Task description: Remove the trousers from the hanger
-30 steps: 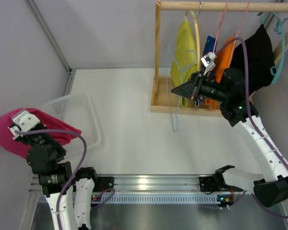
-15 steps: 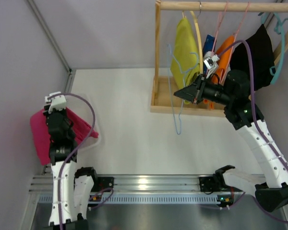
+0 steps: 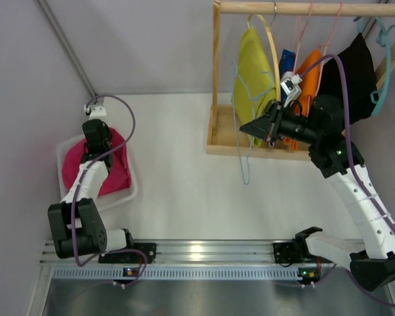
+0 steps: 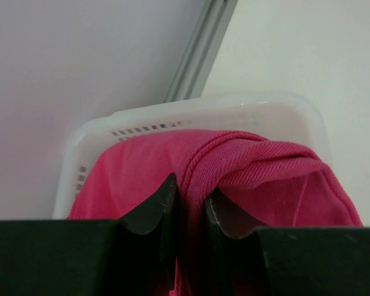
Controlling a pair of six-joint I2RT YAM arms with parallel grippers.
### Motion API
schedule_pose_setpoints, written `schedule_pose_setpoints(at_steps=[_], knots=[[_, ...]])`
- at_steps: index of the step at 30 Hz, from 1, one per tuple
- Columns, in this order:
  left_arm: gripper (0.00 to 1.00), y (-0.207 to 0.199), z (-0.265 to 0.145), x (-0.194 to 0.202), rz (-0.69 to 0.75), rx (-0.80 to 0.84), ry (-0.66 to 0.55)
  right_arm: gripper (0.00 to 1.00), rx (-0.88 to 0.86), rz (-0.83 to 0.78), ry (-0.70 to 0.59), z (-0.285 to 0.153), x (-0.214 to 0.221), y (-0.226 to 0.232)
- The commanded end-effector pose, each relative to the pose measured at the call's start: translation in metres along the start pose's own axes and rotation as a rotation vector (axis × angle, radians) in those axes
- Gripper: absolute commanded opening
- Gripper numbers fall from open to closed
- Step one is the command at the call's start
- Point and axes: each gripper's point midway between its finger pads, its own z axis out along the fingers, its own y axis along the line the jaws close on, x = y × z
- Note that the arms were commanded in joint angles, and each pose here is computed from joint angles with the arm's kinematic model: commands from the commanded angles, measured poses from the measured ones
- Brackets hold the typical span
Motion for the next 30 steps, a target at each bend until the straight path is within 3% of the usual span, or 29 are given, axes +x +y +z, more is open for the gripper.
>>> schedule_pose_setpoints(at_steps=[1, 5, 9, 10, 13, 16, 17, 23, 27, 30], knots=[[0.02, 0.004, 0.017, -0.032, -0.104, -0.039, -0.092, 0.0, -0.016, -0.079, -0.073, -0.012, -0.024, 0.019], [0.13, -0.009, 0.025, -0.016, -0.132, -0.002, -0.034, 0.0, -0.011, -0.094, -0.08, -0.019, -0.025, 0.024], [0.37, -0.008, 0.015, -0.024, -0.156, 0.013, -0.049, 0.0, -0.004, -0.097, -0.083, -0.021, -0.026, 0.025], [0.49, -0.011, 0.011, -0.029, -0.159, 0.038, -0.057, 0.0, -0.004, -0.095, -0.083, -0.021, -0.026, 0.025], [0.69, -0.007, -0.007, -0.048, -0.179, 0.066, -0.106, 0.0, -0.006, -0.085, -0.088, -0.021, -0.028, 0.027], [0.77, -0.005, -0.033, -0.078, -0.189, 0.127, -0.205, 0.0, -0.01, -0.072, -0.095, -0.019, -0.031, 0.027], [0.84, -0.005, -0.048, -0.093, -0.185, 0.163, -0.259, 0.0, -0.011, -0.069, -0.101, -0.018, -0.033, 0.028], [0.87, -0.011, -0.117, -0.149, -0.193, 0.349, -0.47, 0.0, -0.017, -0.042, -0.117, -0.014, -0.04, 0.028], [0.89, -0.037, -0.167, -0.173, -0.177, 0.596, -0.552, 0.0, -0.025, -0.036, -0.144, -0.007, -0.053, 0.031], [0.89, -0.04, -0.196, -0.188, -0.216, 0.673, -0.603, 0.0, 0.002, -0.006, -0.132, 0.004, -0.065, 0.025]])
